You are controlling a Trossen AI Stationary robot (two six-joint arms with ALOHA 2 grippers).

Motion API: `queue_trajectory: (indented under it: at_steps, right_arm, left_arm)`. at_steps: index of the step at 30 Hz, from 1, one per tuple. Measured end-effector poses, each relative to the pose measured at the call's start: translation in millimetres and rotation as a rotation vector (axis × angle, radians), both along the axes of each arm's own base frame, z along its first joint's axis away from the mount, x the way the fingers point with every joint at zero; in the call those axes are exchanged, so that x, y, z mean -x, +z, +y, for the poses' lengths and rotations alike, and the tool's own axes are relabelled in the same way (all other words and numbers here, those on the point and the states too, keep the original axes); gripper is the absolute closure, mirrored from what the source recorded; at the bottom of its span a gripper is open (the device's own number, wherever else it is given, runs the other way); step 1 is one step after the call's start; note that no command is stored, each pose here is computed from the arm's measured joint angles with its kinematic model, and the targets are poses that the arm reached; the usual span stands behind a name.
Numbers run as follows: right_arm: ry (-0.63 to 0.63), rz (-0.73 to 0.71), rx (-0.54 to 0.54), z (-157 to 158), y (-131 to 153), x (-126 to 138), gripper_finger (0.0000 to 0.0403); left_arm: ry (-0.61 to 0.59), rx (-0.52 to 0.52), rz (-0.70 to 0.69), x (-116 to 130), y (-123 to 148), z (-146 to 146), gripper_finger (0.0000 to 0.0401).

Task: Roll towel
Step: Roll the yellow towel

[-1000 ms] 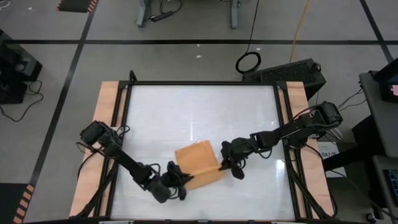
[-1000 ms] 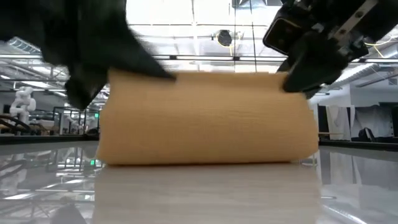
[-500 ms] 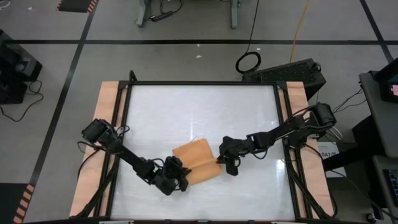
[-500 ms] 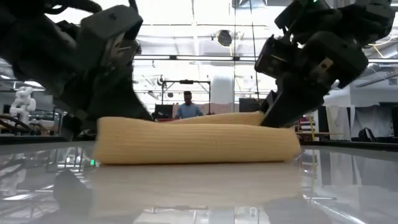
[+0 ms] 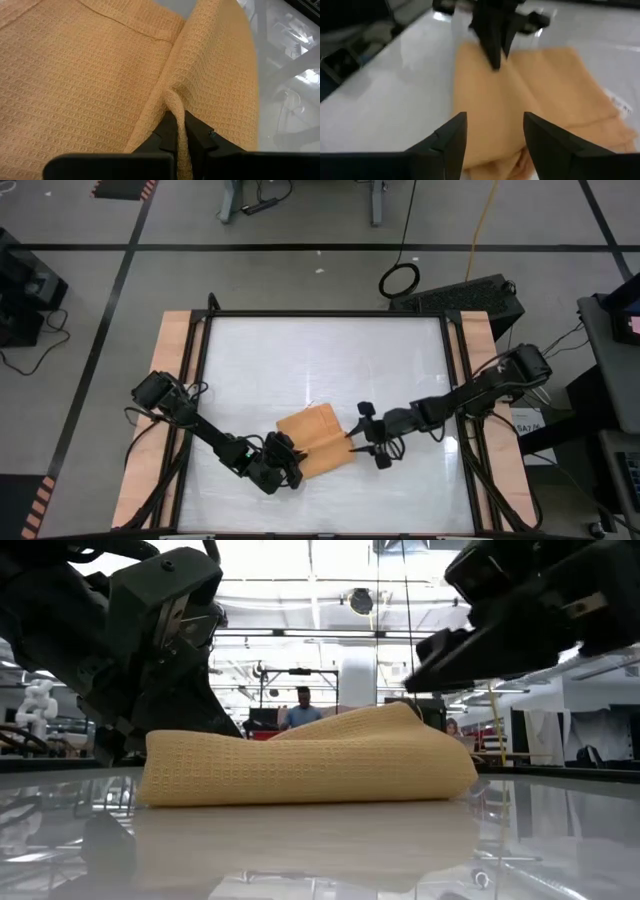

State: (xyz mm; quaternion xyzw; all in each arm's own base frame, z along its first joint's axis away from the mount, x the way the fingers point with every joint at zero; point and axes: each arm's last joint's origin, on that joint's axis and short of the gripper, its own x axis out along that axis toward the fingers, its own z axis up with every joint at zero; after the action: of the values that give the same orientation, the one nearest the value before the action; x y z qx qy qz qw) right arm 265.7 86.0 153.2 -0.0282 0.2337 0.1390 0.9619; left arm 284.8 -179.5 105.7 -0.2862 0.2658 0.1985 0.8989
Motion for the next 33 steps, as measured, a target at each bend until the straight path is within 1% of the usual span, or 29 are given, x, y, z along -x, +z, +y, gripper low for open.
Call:
queue_trajectory:
  at_steps: [2, 4, 7, 11, 17, 20, 24, 28, 30, 33]
  right_arm:
    - [-0.004, -0.043, -0.013, 0.5, -6.9, 0.1, 0.0223]
    - [-0.015, -0.087, -0.048, 1.6, -10.5, -5.3, 0.0231]
    - [-0.076, -0.117, -0.118, -1.7, -19.3, -13.4, 0.0248]
    - [-0.137, -0.081, -0.170, -7.4, -43.9, -20.5, 0.0279]
    - [-0.153, -0.059, -0.216, -7.2, -68.0, -24.6, 0.0336]
    - [-0.169, -0.036, -0.239, -6.5, -76.1, -26.9, 0.0360]
    - [-0.182, -0.019, -0.264, -5.2, -81.4, -29.1, 0.0380]
    - [-0.179, -0.017, -0.261, -2.9, -81.8, -28.2, 0.0385]
    - [-0.177, -0.017, -0.259, -2.3, -81.9, -28.1, 0.0384]
    - [-0.175, -0.011, -0.266, -2.1, -82.0, -28.4, 0.0381]
  left_arm:
    - [0.000, 0.002, -0.004, -0.4, 0.2, -0.1, 0.0386]
    - [-0.001, 0.002, -0.005, -0.5, 0.3, -0.2, 0.0386]
    - [-0.001, 0.001, -0.005, -0.6, 0.3, -0.1, 0.0386]
    - [-0.020, -0.020, -0.002, -0.5, 0.4, -0.8, 0.0386]
    - [-0.061, -0.088, -0.002, -0.3, 2.9, -1.6, 0.0381]
    - [-0.092, -0.117, -0.009, 0.7, 10.2, -2.2, 0.0353]
    - [-0.117, -0.133, -0.011, 8.3, 28.8, -3.1, 0.0288]
    - [-0.136, -0.137, -0.012, 20.8, 53.1, -2.0, 0.0228]
    - [-0.156, -0.165, -0.044, 25.7, 66.8, -2.8, 0.0208]
    - [-0.192, -0.231, -0.136, 27.2, 81.0, -9.9, 0.0196]
